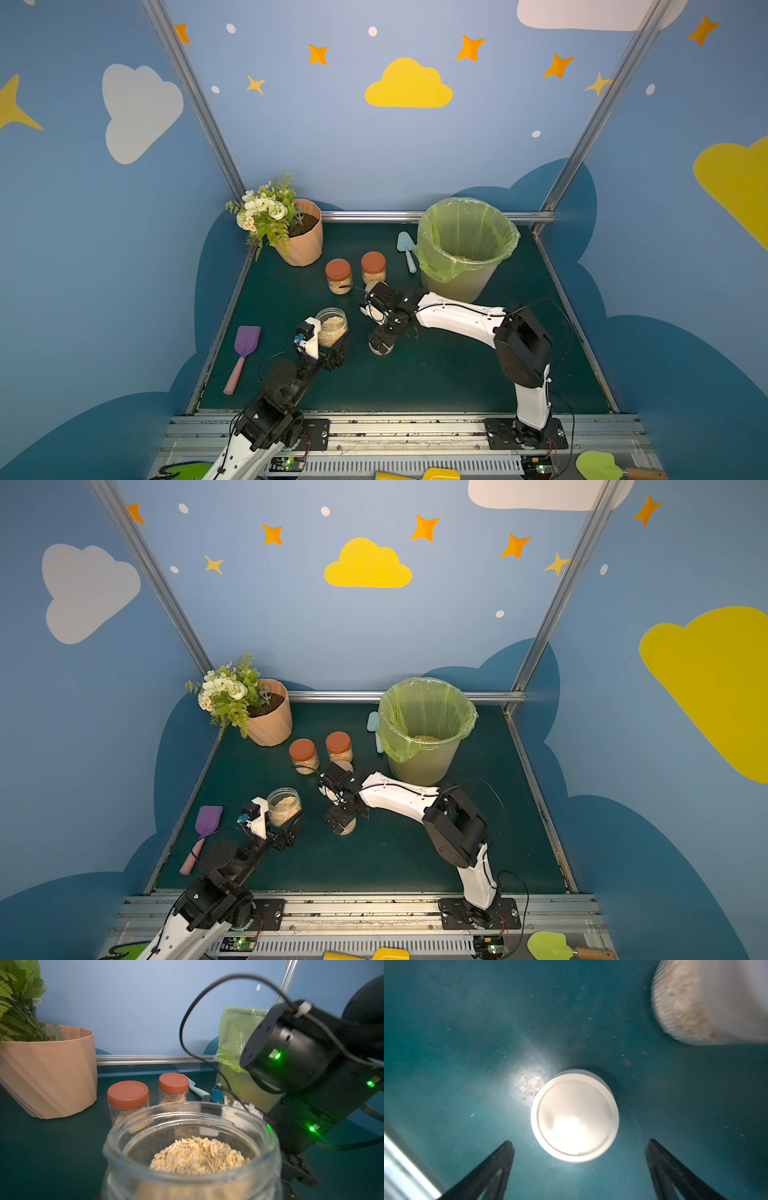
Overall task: Empty expired oatmeal from jars
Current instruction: Place the lid at the center of the board, then pour the expired oatmeal into the trash bin.
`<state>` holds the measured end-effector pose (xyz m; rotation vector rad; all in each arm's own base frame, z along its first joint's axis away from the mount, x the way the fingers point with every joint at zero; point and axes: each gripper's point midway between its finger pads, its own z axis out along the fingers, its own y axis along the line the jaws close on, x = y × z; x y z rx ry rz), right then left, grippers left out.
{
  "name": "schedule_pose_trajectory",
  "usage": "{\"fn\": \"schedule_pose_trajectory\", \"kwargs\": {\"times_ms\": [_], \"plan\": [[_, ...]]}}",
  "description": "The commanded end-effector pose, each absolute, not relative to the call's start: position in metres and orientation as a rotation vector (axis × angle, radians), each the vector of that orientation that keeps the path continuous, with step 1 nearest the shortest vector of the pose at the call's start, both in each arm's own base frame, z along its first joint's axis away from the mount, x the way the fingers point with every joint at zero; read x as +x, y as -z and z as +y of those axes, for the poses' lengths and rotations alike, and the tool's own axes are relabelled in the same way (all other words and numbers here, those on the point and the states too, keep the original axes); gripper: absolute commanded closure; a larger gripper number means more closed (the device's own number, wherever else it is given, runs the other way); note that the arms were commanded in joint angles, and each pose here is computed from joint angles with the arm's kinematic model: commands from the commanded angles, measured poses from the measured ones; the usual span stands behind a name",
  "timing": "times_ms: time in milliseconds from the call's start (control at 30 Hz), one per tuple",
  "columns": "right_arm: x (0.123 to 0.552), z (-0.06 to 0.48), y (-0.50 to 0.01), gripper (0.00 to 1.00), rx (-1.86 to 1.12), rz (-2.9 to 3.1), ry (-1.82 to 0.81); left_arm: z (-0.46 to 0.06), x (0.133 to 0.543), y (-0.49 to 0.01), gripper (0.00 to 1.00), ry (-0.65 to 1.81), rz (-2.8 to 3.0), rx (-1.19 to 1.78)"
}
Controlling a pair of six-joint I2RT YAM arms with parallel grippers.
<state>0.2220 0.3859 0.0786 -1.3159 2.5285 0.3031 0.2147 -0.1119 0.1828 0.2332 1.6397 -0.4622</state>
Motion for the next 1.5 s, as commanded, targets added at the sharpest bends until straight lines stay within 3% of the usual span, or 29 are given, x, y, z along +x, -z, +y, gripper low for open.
{"fn": "schedule_pose_trajectory", "kwargs": {"times_ms": [0,467,833,1467], "plan": [[0.223,0.374,-0.111,0.01,-1.273,2.489,-0.298,-0.115,0.213,-0.219,0.96,0.506,1.538,0.228],[0.231,0.342,-0.214,0.01,-1.113,2.354,-0.51,-0.156,0.245,-0.267,0.96,0.519,1.55,0.371],[0.246,0.278,-0.321,0.02,-0.749,2.088,-0.647,-0.228,0.298,-0.325,0.96,0.619,1.499,0.57],[0.299,0.217,-0.404,0.01,-0.377,1.892,-0.932,-0.358,0.352,-0.396,0.96,0.829,1.292,0.853]]}}
